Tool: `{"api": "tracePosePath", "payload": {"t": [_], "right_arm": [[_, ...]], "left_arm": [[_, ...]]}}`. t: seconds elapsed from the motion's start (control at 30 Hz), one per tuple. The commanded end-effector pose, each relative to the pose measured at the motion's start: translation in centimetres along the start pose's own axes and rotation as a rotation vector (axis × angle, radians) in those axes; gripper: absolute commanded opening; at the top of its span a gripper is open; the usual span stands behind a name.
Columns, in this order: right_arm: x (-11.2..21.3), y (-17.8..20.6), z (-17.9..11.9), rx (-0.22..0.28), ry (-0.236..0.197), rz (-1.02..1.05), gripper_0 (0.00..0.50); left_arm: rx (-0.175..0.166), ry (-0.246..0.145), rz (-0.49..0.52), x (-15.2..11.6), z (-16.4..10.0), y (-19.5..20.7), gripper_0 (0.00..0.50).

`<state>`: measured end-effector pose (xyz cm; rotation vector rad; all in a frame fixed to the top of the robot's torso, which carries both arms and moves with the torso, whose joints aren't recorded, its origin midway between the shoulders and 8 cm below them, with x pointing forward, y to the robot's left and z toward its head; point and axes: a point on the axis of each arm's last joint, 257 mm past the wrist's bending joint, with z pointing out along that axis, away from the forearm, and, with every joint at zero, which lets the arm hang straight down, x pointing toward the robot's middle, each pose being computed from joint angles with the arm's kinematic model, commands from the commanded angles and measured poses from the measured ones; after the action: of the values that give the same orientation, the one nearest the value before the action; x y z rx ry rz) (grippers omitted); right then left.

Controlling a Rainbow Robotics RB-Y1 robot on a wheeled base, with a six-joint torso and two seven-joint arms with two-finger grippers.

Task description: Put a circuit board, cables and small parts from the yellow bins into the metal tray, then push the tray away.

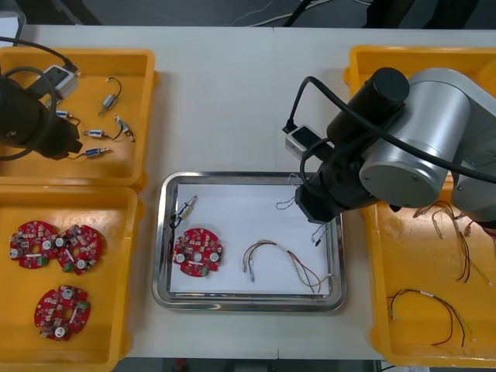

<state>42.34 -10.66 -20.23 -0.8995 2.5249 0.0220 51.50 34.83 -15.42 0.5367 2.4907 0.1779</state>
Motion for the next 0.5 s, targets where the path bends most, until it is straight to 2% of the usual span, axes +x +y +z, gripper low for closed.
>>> {"api": "tracePosePath", "payload": {"t": [0.03, 0.3, 0.43, 0.5], "right_arm": [[-2.5, 1.2, 0.3, -0.003, -0.025, -0.202, 0.000], [-3.4, 2.3, 2.7, -0.010, -0.027, -0.379, 0.000], [-3.4, 2.9, 3.3, -0.019, -0.025, -0.448, 0.000], [-3.4, 3.4, 3.8, -0.024, -0.029, -0.497, 0.000]], "left_arm": [[-0.038, -0.003, 0.039, -0.1, -0.3, 1.2, 0.500], [-0.023, -0.011, 0.045, -0.3, -0.4, 0.9, 0.500], [-0.029, -0.009, 0.078, -0.2, -0.4, 1.1, 0.500], [-0.047, -0.018, 0.127, -0.5, -0.4, 1.6, 0.500]]}}
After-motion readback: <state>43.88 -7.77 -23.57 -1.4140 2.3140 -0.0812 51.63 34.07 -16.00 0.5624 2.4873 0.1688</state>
